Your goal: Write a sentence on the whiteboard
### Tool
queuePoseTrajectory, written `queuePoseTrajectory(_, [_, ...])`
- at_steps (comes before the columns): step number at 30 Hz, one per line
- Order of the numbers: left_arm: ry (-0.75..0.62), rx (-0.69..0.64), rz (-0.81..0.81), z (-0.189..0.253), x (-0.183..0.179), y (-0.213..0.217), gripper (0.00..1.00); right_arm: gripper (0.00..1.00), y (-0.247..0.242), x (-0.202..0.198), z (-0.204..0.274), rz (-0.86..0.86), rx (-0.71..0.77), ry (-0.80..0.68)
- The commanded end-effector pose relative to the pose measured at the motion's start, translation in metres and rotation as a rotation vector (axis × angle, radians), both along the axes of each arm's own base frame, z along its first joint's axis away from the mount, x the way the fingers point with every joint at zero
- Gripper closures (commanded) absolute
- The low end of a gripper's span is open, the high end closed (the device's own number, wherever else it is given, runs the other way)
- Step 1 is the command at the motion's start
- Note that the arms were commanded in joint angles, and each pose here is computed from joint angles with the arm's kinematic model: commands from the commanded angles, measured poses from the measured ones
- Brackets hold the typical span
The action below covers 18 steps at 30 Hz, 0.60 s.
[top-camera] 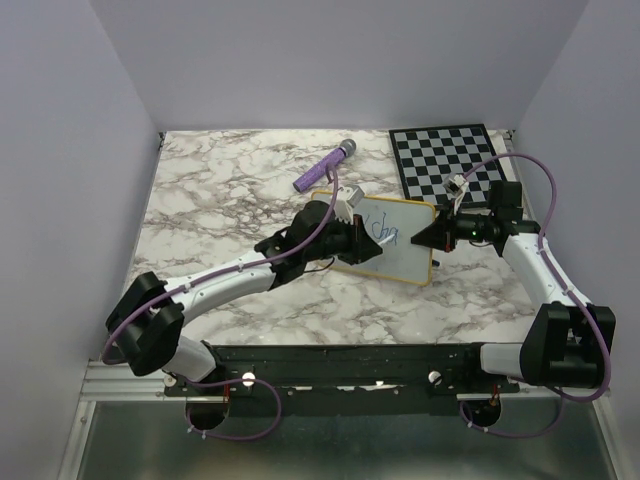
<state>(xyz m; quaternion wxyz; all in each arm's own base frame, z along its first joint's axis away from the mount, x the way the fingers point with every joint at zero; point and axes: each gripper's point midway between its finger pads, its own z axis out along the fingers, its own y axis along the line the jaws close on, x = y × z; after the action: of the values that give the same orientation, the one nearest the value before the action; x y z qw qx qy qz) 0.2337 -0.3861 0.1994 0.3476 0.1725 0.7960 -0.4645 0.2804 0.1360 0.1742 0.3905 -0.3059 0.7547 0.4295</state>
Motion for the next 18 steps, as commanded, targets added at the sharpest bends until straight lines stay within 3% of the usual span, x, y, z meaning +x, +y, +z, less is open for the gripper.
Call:
queuePoseTrajectory(1, [-0.044,-0.050,0.026,0.021,0.006,0.001,1.00,0.99,0.002,-0.001,0.006,0.022,0.006,-0.040])
queuePoseTrajectory(18, [-0.023,-0.033,0.039,0.009,0.023,-0.017,1.00,0.99,0.002,-0.001,0.007,0.023,0.005,-0.045])
